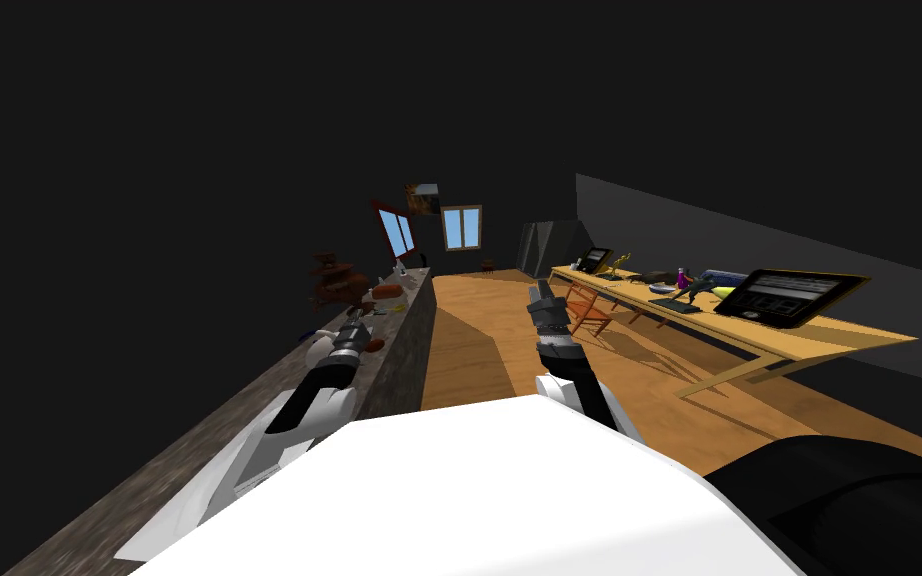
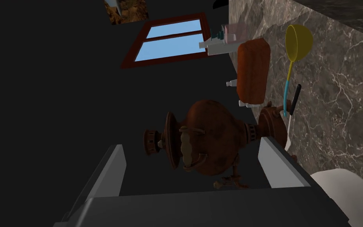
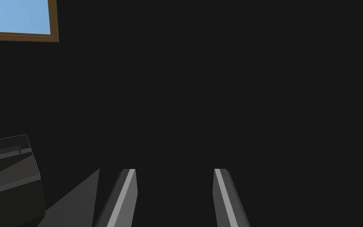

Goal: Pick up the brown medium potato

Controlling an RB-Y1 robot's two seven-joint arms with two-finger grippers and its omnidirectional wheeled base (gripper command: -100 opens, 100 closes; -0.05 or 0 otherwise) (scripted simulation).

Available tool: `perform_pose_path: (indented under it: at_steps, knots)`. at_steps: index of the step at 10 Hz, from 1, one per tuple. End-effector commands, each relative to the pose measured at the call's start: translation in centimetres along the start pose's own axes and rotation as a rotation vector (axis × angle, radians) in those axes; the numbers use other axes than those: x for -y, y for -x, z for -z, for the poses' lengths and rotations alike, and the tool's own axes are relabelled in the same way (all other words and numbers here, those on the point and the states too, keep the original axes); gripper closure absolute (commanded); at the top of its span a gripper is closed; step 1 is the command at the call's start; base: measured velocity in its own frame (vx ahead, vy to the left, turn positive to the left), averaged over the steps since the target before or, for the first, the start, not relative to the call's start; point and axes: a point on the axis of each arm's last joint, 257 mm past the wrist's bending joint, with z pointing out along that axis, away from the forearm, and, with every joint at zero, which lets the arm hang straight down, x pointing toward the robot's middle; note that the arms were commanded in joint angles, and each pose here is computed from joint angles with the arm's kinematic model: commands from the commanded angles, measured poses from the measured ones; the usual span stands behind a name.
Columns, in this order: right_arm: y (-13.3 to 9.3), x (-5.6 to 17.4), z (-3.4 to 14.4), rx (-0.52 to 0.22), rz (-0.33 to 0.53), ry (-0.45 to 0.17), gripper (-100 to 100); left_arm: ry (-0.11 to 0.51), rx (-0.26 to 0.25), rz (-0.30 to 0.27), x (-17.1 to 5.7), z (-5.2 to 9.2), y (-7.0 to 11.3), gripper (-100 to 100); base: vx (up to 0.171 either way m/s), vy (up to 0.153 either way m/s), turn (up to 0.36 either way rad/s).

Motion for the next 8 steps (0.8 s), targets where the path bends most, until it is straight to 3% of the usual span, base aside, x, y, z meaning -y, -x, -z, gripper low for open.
perform_pose_path:
  at_steps: [1, 8]
  knots:
    - [0.0, 0.0, 0.0, 0.000, 0.000, 0.000, 0, 0.028, 0.004, 0.000, -0.7, -0.1, 0.1, -100, 0.008, 0.007, 0.000]
    - [0.0, 0.0, 0.0, 0.000, 0.000, 0.000, 0, 0.206, 0.025, 0.013, -4.9, 0.2, 1.2, -100, 0.023, 0.018, 0.003]
